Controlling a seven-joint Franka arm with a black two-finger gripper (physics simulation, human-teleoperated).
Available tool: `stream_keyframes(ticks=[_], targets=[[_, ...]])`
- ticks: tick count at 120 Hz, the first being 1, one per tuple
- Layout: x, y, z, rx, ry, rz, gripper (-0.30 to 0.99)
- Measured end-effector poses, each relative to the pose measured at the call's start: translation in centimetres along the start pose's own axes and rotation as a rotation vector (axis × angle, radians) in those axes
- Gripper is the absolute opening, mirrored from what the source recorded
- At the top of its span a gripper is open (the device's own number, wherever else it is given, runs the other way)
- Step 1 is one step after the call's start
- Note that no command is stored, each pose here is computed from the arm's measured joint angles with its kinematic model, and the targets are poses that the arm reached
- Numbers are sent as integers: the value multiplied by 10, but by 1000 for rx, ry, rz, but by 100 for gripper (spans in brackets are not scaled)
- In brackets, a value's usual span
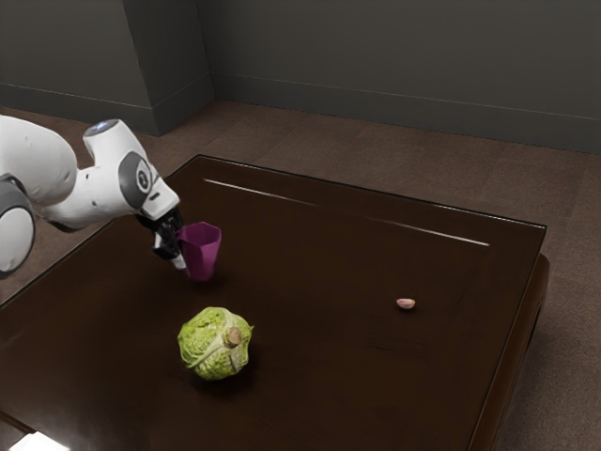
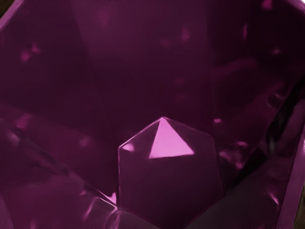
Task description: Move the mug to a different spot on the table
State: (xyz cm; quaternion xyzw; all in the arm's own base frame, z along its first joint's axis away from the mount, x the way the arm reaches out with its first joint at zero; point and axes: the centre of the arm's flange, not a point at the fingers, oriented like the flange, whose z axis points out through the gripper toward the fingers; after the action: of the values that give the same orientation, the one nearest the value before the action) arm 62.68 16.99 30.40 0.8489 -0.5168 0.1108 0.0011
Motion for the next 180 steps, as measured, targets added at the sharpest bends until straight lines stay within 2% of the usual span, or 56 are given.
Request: stream_keyframes(ticks=[20, 34, 41, 51, 76, 102, 132, 145, 180], targets=[[20, 14, -22, 128, 109, -6, 16], [22, 19, -23, 208, 248, -100, 16], [22, 20, -19, 240, 306, -135, 16], [29, 25, -3, 256, 339, -126, 16], [40, 38, 24, 250, 351, -8, 16], [36, 61, 47, 172, 368, 106, 14], [39, 68, 57, 87, 346, 232, 15], [42, 65, 52, 49, 295, 312, 13], [52, 51, 28, -26, 213, 406, 14]])
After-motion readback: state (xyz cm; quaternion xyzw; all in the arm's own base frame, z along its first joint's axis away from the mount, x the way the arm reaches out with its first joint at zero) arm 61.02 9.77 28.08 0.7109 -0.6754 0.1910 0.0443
